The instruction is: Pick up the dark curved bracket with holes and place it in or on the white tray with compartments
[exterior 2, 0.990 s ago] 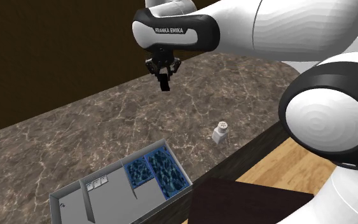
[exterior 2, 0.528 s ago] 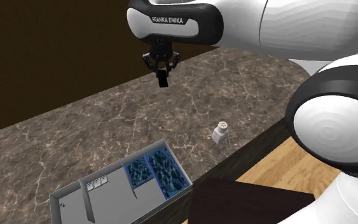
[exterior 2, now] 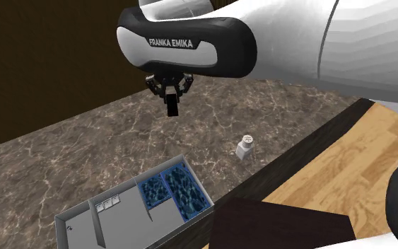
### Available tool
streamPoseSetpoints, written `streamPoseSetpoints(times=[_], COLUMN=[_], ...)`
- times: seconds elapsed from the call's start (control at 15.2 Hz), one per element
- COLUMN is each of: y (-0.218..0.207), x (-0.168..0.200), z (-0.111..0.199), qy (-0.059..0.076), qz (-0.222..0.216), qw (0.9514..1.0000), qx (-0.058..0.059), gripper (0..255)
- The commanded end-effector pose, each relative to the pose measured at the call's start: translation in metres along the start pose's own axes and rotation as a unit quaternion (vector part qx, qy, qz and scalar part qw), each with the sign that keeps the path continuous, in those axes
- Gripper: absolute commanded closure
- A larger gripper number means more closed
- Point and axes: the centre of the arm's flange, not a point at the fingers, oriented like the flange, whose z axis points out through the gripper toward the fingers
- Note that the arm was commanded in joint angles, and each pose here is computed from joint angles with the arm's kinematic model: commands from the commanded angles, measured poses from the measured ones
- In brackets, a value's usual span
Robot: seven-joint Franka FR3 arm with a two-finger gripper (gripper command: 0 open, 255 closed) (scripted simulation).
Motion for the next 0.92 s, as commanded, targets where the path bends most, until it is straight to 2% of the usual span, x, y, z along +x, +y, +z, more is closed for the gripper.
streamPoseSetpoints(times=[0.0,0.86], y=[-0.008,-0.068], x=[-0.024,-0.184], z=[0.001,-0.020], qy=[0.000,0.000], qz=[0.001,0.001], qw=[1.0000,1.0000], qx=[0.000,0.000], gripper=[255,255])
